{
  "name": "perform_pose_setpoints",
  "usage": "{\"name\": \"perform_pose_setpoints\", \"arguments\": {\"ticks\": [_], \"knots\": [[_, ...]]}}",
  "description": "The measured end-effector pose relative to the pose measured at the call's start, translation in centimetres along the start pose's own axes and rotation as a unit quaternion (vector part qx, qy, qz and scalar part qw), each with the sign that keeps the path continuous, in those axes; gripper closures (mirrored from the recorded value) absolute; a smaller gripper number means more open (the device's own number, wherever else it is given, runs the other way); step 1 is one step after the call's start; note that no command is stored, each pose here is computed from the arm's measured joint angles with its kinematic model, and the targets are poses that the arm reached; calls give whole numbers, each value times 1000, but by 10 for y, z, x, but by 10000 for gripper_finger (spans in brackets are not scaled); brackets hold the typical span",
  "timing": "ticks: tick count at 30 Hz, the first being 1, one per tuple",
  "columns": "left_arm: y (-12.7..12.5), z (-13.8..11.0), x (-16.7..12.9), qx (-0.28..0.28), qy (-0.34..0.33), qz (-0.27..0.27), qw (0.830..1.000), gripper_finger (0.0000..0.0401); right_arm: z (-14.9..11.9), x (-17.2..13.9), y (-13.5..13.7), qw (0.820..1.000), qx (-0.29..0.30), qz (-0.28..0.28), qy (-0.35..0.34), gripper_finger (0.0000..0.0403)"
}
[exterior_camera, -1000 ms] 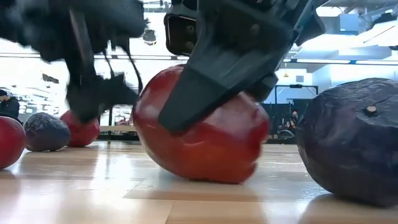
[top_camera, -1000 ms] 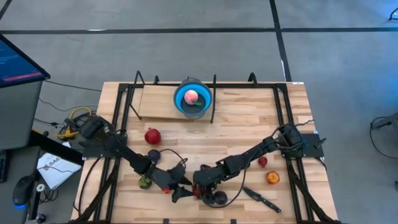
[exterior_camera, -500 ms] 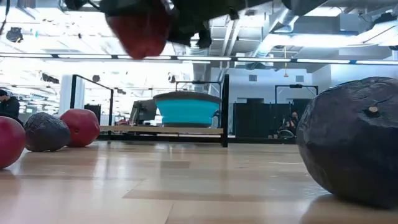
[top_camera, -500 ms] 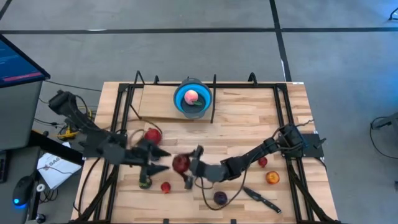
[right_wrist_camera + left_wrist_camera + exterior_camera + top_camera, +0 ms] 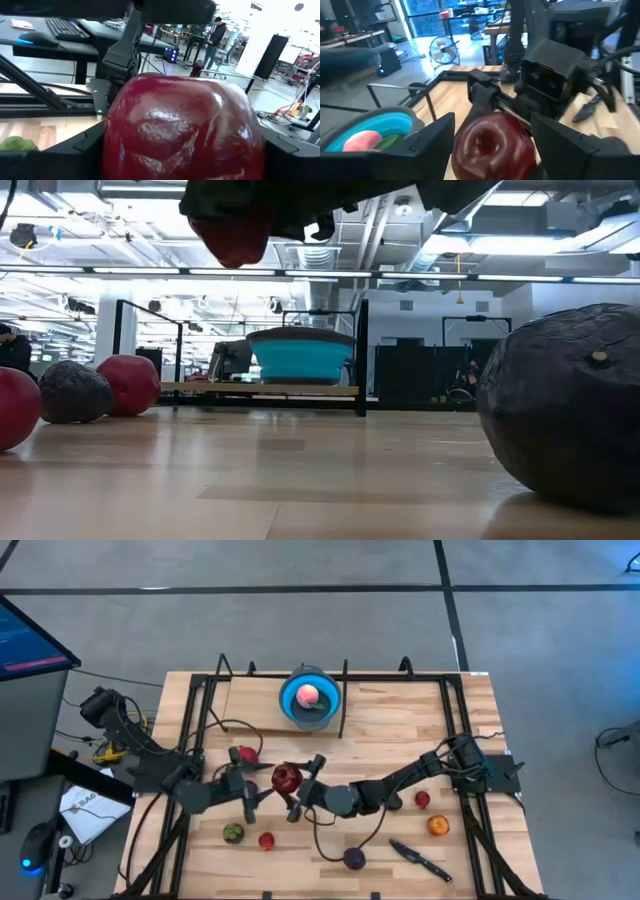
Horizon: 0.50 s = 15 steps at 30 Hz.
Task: Pick & Place Fruit
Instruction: Put the red apple into the blue strainer bowl on the shelf
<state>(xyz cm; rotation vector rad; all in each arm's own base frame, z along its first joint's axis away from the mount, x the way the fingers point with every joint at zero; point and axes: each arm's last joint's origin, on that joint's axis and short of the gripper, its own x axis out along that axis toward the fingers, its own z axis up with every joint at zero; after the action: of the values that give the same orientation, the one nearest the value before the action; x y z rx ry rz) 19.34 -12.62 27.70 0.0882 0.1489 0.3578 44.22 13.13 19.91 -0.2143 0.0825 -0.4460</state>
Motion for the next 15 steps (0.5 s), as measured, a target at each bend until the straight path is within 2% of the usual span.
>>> {"name": "perform_pose_setpoints", "arguments": {"ticks": [3, 6, 10, 15], "knots": [[2, 2, 11, -15, 11, -9, 1000, 139, -2, 2, -2, 1000, -6, -1, 7, 87], [10, 8, 22, -44, 38, -35, 998, 110, -4, 5, -5, 1000, -9, -5, 13, 86], [27, 8, 34, -99, 117, -71, 986, 66, -9, 11, -13, 999, -20, -36, 32, 86], [44, -1, 45, -135, 165, -26, 977, 45, -15, 21, -25, 996, -50, -59, 50, 86]]}}
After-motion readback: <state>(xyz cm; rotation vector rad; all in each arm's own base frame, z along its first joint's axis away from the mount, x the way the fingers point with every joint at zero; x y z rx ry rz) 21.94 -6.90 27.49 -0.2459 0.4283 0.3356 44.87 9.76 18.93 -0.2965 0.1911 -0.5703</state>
